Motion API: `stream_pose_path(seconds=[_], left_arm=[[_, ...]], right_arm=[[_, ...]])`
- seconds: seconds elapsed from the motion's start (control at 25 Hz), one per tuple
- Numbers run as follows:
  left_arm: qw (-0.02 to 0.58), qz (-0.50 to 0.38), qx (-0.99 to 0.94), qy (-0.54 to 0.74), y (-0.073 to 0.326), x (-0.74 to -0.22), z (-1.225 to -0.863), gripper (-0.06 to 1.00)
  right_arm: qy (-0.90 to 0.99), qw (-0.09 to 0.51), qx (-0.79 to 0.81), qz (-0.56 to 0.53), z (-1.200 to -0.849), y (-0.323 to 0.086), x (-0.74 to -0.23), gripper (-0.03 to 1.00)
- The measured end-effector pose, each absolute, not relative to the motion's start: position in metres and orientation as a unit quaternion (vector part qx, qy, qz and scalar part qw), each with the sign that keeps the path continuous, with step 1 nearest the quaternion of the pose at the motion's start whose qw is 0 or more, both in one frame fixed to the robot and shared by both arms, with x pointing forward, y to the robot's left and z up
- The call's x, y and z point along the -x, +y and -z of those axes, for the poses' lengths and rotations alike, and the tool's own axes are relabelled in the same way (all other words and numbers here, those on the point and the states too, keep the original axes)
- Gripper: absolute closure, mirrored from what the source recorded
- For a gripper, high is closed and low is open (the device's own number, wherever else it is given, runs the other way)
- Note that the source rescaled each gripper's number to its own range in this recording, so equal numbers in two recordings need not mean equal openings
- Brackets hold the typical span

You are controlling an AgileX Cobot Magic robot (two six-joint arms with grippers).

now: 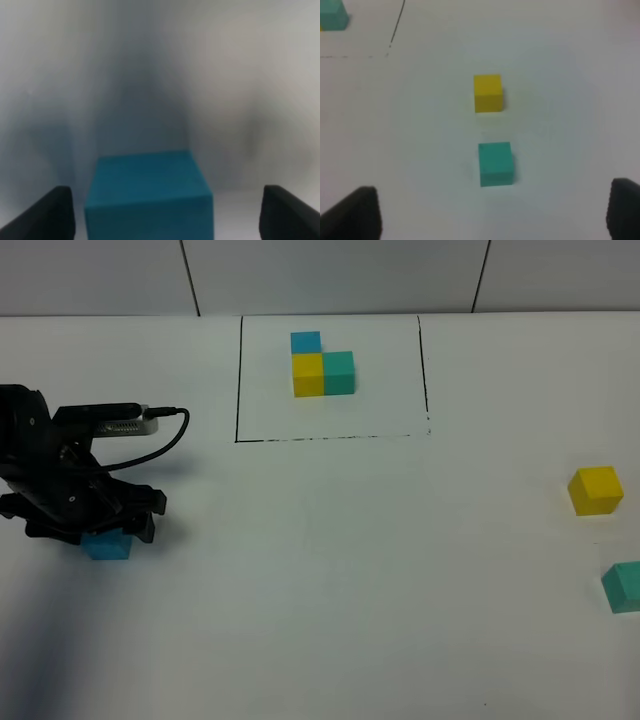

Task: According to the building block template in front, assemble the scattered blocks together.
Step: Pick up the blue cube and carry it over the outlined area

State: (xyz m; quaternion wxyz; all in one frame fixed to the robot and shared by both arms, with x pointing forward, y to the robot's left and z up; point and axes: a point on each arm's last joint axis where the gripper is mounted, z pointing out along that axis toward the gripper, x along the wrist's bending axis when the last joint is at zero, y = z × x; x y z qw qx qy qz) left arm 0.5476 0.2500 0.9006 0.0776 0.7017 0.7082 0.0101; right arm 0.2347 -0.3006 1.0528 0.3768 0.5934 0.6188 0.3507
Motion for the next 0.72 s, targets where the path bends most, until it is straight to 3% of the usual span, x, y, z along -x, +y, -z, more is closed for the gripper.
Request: stream_pose_path(seconds=[0.16, 0.28, 0.36, 0.44, 0.52, 0.72], left_arm=[[0.078, -0.011, -0.702, 0.708, 0.25, -0.5477, -0.9005, -0.05], [0.077, -0.01, -0.702, 0.708, 0.25, -0.5476, -0.9003, 0.06], [0.075, -0.008, -0.702, 0.708, 0.25, -0.5475, -0.8987, 0.25], [0.074, -0.007, -0.702, 0.709, 0.25, -0.5475, -0.8978, 0.52], [0.073, -0.007, -0.702, 0.708, 0.2501, -0.5474, -0.8978, 0.91], [0.067, -0.001, -0.721, 0.69, 0.2489, -0.5518, -0.9047, 0.94]], right_arm=[[0.619, 0.377, -0.593, -0.351, -1.0528, -0.3006, -0.2347, 0.15], [0.619, 0.377, -0.593, -0.351, -1.0528, -0.3006, -0.2347, 0.15], [0.619, 0.377, -0.593, -0.351, -1.0528, -0.3006, -0.2347, 0.15], [0.619, 0.377, -0.593, -0.351, -1.0528, -0.3006, -0.2347, 0.15], [0.619, 0.377, -0.593, -0.351, -1.0528, -0.3006, -0.2347, 0.15], [0.619, 0.377, -0.593, -0.351, -1.0528, -0.3006, -0.2347, 0.15]])
